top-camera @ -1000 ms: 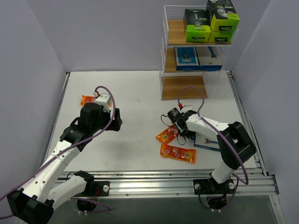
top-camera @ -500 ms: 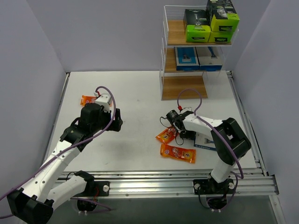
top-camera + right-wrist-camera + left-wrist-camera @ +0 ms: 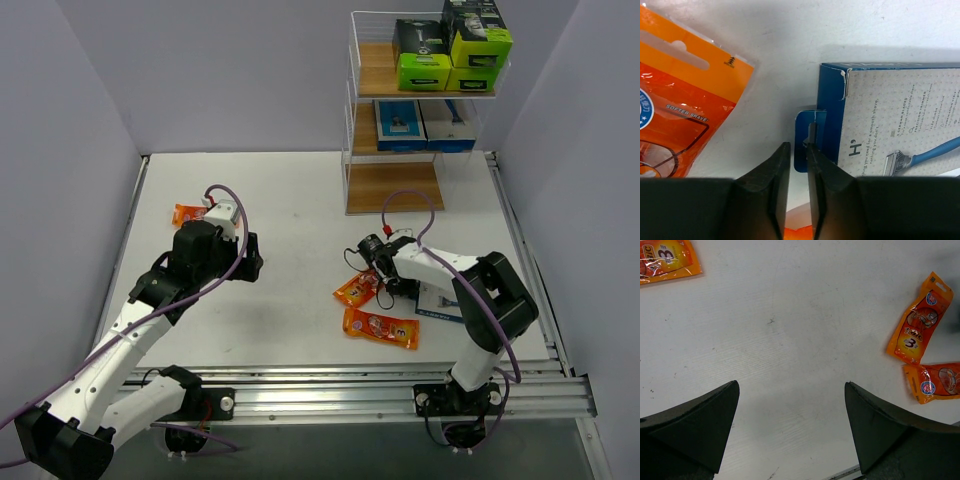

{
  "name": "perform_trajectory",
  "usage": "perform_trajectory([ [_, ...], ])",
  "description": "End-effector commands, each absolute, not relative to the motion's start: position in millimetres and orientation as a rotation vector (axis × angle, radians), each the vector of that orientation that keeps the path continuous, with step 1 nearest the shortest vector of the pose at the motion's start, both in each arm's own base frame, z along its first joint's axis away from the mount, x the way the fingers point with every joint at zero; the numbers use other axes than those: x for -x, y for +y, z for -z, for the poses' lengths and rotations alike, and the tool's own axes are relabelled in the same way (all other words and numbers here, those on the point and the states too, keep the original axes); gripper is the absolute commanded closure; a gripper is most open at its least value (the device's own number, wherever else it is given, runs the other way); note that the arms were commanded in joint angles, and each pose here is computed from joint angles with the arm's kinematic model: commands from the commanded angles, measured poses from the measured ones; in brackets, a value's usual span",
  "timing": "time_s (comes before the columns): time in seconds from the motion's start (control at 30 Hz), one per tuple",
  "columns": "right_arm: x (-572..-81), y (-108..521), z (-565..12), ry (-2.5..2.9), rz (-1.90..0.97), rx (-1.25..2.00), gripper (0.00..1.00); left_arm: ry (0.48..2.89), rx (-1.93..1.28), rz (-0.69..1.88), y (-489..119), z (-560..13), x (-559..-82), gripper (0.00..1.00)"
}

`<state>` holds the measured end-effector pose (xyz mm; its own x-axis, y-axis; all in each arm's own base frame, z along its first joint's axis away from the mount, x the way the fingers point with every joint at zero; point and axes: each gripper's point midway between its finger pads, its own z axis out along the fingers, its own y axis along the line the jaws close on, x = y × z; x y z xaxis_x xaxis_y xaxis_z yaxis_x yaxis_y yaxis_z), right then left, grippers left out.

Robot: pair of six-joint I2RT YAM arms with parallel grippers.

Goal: Place and organize the shaving razors onto the shelf

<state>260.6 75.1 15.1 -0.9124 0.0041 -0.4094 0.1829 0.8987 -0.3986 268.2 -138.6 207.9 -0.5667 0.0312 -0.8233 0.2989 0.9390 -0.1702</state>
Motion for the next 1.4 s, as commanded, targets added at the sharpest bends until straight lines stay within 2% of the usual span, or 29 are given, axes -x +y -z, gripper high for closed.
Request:
perform_trajectory([
  [0.0,-259,67,-18,2.652,0.670,-0.144,0.85,2.088,-0.247,0.395,-145,-228,-274,0.05],
  [0.13,-259,65,-18,2.651,0.673,-0.148,0.96,2.087,-0.247,0.395,-145,-229,-274,0.05],
  [0.23,-259,66,-21,2.646,0.672,-0.145,1.00,2.085,-0.248,0.396,-146,-229,-273,0.05],
  [0.57,-273,94,-59,2.593,0.486,-0.164,1.00,2.086,-0.244,0.390,-145,-229,-274,0.05],
  [1.37,-307,187,-210,2.261,-0.390,-0.228,1.00,2.084,-0.231,0.354,-139,-230,-274,0.05],
])
